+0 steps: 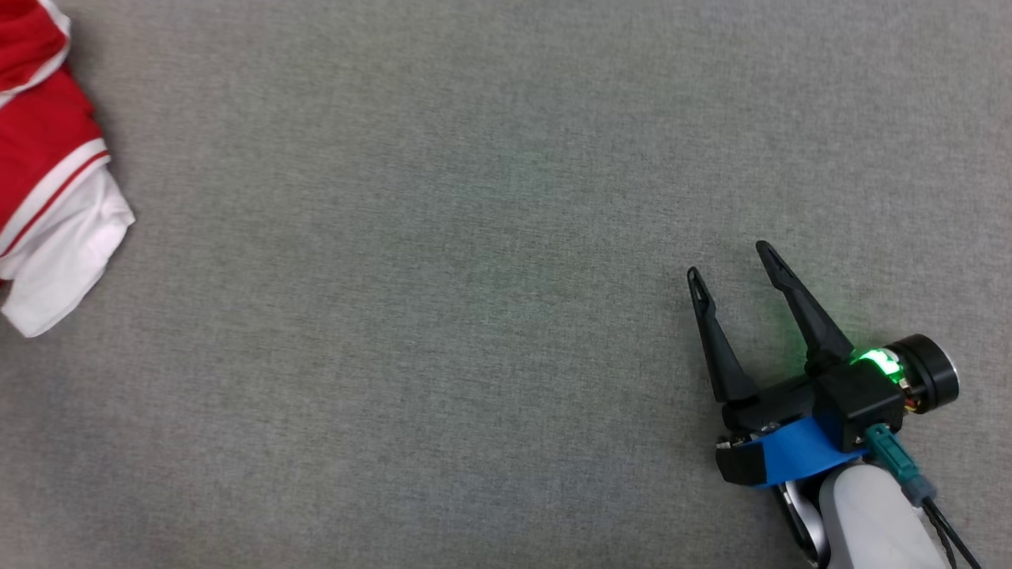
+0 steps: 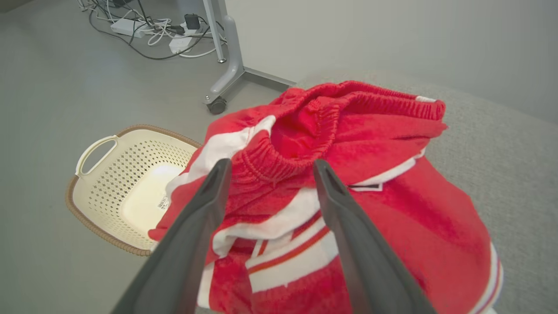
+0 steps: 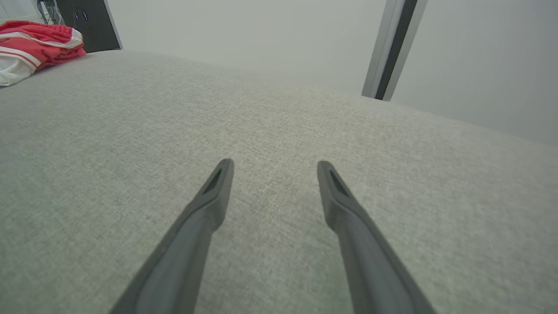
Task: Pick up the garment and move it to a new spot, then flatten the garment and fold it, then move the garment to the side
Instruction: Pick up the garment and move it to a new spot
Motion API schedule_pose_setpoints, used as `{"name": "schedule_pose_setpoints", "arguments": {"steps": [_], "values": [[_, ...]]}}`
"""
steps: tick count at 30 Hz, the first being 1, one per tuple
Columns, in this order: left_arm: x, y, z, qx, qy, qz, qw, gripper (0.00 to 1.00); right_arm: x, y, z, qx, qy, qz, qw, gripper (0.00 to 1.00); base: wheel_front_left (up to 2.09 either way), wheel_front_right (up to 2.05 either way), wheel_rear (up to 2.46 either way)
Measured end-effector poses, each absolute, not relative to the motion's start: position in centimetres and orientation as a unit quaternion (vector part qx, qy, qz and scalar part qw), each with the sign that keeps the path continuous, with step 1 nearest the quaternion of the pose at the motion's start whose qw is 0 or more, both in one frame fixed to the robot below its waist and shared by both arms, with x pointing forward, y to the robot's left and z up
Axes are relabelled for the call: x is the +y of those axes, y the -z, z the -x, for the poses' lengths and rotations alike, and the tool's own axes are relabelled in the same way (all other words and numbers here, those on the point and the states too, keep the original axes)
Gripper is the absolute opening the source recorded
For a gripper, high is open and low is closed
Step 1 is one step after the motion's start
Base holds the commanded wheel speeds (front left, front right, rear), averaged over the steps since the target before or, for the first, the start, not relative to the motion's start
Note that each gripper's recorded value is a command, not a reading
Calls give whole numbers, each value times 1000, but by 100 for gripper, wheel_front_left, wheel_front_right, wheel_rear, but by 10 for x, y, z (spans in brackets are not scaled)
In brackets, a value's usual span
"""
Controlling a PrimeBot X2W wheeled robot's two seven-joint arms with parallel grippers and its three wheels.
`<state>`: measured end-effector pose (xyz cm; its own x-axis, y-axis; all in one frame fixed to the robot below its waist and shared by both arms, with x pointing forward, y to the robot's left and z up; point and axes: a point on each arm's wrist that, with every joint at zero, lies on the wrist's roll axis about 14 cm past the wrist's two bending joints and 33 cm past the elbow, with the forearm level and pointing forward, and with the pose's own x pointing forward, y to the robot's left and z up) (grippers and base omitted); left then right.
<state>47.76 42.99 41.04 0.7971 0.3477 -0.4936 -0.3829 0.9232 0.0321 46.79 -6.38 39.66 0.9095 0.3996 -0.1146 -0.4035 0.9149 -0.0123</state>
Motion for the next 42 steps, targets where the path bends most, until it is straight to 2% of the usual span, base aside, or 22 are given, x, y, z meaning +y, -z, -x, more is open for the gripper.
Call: {"name": "schedule_pose_setpoints", "arguments": {"steps": [6,12,26,33,34,35,36,37,42], "values": [[444,-400,-486,236,-225,41,944,100,-74,-392,-471,56,-191,17,980,100,0,0,0],[444,-398,-501,238,-217,17,946,100,-74,-386,-471,62,-190,12,980,100,0,0,0],[460,-426,-531,166,-249,67,952,100,-75,-376,-474,68,-188,10,980,100,0,0,0],[457,-375,-508,270,-272,74,921,100,-76,-371,-474,71,-186,12,980,100,0,0,0],[454,-370,-507,279,-271,77,918,75,-77,-371,-474,71,-186,12,980,100,0,0,0],[452,-367,-507,282,-270,80,917,41,-77,-371,-475,72,-185,12,980,100,0,0,0],[450,-366,-508,282,-267,79,918,14,-77,-370,-475,71,-185,12,980,100,0,0,0],[450,-366,-509,281,-265,74,920,0,-77,-371,-475,71,-184,12,980,100,0,0,0],[459,-385,-512,258,-259,36,930,0,-77,-374,-476,67,-183,6,981,100,0,0,0]]}}
